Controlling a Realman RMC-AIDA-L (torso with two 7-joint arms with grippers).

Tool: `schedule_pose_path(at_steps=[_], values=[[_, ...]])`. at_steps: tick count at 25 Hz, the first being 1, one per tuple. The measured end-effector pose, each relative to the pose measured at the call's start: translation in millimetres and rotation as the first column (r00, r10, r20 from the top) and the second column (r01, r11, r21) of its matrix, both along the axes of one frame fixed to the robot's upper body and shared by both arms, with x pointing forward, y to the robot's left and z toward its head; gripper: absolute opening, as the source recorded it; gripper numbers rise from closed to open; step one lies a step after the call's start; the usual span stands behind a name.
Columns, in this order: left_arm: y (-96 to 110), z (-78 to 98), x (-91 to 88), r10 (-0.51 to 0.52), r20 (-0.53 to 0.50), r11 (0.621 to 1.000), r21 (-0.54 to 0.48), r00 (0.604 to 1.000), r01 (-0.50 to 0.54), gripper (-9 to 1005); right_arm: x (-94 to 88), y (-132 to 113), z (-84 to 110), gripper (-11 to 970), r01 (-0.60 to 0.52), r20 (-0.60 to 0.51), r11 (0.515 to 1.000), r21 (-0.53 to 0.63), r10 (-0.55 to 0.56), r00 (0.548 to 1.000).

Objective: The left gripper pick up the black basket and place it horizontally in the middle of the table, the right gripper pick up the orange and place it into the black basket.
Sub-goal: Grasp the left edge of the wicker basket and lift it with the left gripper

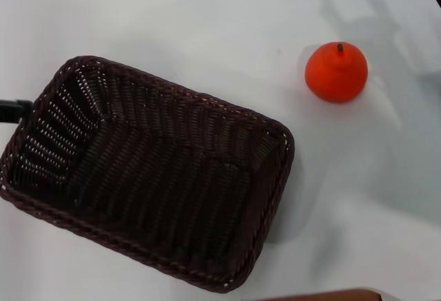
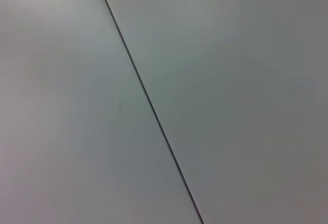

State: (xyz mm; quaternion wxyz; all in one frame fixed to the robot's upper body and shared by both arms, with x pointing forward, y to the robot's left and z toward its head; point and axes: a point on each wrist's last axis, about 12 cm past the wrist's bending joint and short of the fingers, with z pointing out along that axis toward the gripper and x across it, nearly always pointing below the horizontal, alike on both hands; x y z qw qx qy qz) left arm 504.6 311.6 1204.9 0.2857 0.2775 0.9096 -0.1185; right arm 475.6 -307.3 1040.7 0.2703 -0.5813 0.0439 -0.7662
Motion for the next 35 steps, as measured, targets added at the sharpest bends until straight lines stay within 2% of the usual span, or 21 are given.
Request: schedule_pose_path(at_steps=[3,16,21,28,35], values=[[-9.5,-3.6,4.3,-0.018,-0.032,1.000,0.008,0.999,0.018,829,3.0,0.8,0.6,927,0.004,-0.001,1.000,0.002,-0.004,1.000],[-26.1,-37.2,21.7,-0.017,-0.133,0.998,0.050,0.991,0.024,835,9.1,5.0,3.4,926,-0.015,0.007,1.000,0.007,0.015,1.000],[-34.4,-45.9,23.6,-0.024,-0.210,0.996,0.079,0.977,0.041,800,8.9,4.5,2.5,927,-0.012,0.000,1.000,0.008,0.012,1.000],[-41.6,-52.5,25.1,-0.029,-0.245,0.995,0.084,0.969,0.051,750,11.3,4.5,2.0,926,-0.016,-0.011,1.000,0.000,0.016,1.000],[-41.2,-55.3,27.6,0.044,-0.258,0.996,0.080,0.965,-0.024,404,13.6,1.6,4.9,925,-0.009,0.002,1.000,-0.006,0.009,1.000]])
